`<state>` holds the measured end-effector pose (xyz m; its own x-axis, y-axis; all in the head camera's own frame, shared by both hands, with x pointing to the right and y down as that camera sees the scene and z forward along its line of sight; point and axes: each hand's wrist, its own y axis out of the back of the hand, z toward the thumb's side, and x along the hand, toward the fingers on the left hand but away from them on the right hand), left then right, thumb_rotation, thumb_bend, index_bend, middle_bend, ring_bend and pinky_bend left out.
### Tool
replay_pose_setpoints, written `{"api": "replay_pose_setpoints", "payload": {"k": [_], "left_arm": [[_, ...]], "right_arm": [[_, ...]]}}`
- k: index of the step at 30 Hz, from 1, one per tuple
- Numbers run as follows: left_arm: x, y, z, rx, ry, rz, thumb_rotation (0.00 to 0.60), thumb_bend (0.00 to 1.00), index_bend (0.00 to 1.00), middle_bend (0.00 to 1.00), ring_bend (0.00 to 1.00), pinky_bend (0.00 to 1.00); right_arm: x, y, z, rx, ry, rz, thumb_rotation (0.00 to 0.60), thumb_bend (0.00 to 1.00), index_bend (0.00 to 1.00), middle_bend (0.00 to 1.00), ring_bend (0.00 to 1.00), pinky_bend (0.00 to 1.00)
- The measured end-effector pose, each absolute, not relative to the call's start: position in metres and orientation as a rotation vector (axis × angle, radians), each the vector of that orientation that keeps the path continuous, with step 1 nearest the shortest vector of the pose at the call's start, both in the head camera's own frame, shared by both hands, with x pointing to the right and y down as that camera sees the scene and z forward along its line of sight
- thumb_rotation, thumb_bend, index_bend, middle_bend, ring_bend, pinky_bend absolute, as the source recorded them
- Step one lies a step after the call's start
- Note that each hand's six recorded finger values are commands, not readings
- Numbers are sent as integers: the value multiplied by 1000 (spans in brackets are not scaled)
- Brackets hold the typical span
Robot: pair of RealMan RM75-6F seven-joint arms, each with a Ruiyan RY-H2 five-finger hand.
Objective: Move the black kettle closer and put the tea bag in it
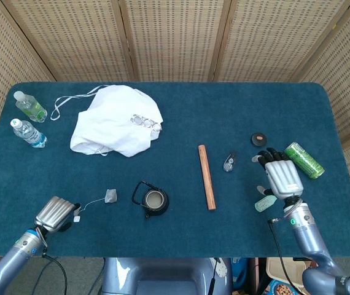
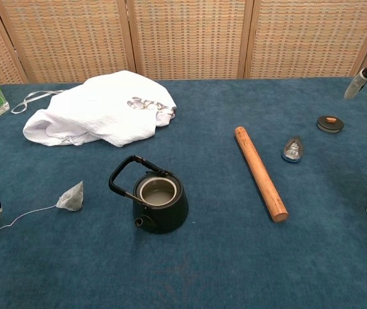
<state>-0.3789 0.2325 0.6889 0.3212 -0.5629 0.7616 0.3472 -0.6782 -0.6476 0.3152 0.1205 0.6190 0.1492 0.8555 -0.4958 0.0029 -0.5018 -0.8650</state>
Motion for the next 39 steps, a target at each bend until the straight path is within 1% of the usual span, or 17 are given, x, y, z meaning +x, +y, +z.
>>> {"api": "replay_pose_setpoints", "payload": {"k": [39], "left_arm": [[-370,234,696,-1812,190,-1469,600,316,504,759,689,675]], "right_arm": [[322,125,618,-1685,-842,1464,600,291,321,315,174,270]]}}
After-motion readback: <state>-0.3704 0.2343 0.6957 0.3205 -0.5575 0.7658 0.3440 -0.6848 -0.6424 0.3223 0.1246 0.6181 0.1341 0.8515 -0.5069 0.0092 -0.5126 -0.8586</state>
